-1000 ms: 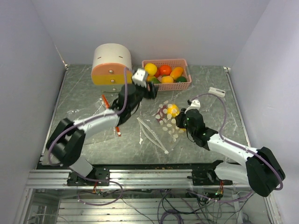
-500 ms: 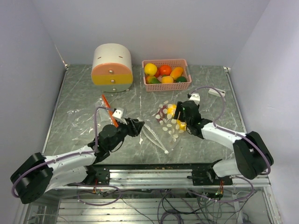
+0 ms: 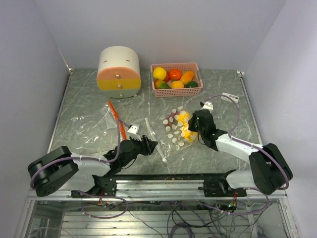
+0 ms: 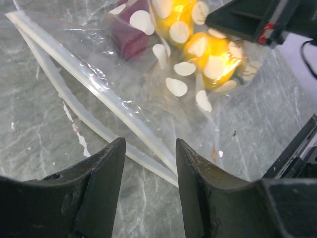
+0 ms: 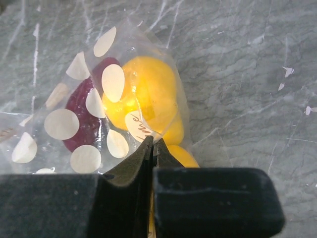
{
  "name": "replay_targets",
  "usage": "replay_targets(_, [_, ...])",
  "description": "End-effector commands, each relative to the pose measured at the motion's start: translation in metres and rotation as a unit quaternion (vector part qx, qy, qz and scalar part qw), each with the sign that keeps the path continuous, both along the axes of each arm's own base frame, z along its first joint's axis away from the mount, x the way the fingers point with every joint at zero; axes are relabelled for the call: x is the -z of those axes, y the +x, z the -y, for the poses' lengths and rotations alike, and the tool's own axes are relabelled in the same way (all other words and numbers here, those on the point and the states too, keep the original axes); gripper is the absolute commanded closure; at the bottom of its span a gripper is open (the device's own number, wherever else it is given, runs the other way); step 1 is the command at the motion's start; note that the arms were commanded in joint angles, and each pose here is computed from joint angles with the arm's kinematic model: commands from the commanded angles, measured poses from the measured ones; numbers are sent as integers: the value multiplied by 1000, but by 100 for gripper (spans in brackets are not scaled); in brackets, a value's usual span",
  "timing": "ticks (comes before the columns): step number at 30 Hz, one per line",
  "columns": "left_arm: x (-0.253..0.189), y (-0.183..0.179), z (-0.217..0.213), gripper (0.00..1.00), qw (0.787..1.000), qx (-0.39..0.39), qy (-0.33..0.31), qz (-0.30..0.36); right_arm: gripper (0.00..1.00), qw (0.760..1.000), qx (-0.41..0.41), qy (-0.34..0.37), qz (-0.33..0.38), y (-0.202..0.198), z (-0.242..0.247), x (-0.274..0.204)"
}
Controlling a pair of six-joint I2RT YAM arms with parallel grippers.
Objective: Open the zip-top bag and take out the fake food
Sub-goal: Adjust the zipper food storage bag at the center of the board.
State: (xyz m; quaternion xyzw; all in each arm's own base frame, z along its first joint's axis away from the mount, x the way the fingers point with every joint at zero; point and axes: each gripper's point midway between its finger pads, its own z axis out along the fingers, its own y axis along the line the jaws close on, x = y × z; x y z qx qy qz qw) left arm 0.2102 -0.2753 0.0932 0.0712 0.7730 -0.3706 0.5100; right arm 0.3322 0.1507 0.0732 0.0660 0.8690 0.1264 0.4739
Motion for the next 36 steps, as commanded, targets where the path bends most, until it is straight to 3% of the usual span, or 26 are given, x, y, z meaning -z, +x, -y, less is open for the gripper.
replay_targets(1, [-6, 10, 1, 44, 999, -30, -11, 13, 100, 999, -4, 19, 38, 1, -1, -26])
replay_targets(12, [51, 23, -6, 44, 995, -63, 73, -10, 100, 992, -60, 80, 82, -12, -20, -74])
replay_targets(19, [55, 26, 9, 42, 996, -46, 73, -9, 100, 997, -40, 58, 40, -11, -15, -43])
replay_targets(25, [55, 26, 3, 42, 995, -55, 79, -9, 61, 998, -30, 39, 46, -10, -7, -48])
replay_targets(30, [44, 24, -3, 42, 996, -61, 64, -4, 50, 997, -24, 26, 66, -14, 3, -65])
replay_targets(36, [24, 20, -16, 41, 996, -71, 53, 8, 38, 991, -99, -21, 84, -28, -18, -80])
